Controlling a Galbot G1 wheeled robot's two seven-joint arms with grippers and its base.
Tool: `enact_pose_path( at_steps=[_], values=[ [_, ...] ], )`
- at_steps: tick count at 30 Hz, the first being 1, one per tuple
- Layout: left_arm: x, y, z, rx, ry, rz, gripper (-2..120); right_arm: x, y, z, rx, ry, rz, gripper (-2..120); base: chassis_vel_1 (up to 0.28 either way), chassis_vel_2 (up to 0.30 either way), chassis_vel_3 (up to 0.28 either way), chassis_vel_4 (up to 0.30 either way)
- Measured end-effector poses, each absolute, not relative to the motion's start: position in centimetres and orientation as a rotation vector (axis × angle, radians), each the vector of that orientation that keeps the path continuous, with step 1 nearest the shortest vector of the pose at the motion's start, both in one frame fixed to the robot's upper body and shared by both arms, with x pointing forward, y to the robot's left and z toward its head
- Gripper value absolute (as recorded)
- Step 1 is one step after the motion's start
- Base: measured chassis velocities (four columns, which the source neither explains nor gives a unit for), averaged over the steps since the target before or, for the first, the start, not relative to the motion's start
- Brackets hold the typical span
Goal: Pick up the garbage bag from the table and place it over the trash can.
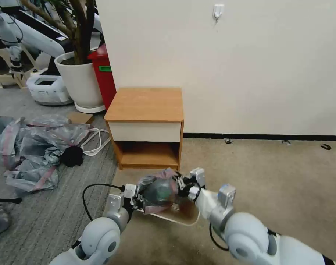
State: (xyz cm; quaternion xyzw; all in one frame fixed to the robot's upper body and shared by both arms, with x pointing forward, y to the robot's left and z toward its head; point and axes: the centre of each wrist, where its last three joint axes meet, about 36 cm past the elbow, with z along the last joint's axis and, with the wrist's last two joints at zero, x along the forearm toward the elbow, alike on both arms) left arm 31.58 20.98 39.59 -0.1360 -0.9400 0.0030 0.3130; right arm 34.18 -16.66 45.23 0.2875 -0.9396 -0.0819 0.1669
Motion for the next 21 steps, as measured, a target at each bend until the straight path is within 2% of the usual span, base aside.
enact_pose_path(
  at_steps=[12,21],
  values=[
    [30.9,22.1,39.2,-0.458,-2.560,0.013,1,37.7,-17.2,44.7,0.632,-2.568,-0.052,0,0.000,0.000,0.000,0.000],
    [31.5,23.4,39.6,-0.417,-2.621,0.037,1,37.8,-18.0,44.6,0.575,-2.536,-0.011,0,0.000,0.000,0.000,0.000]
  ],
)
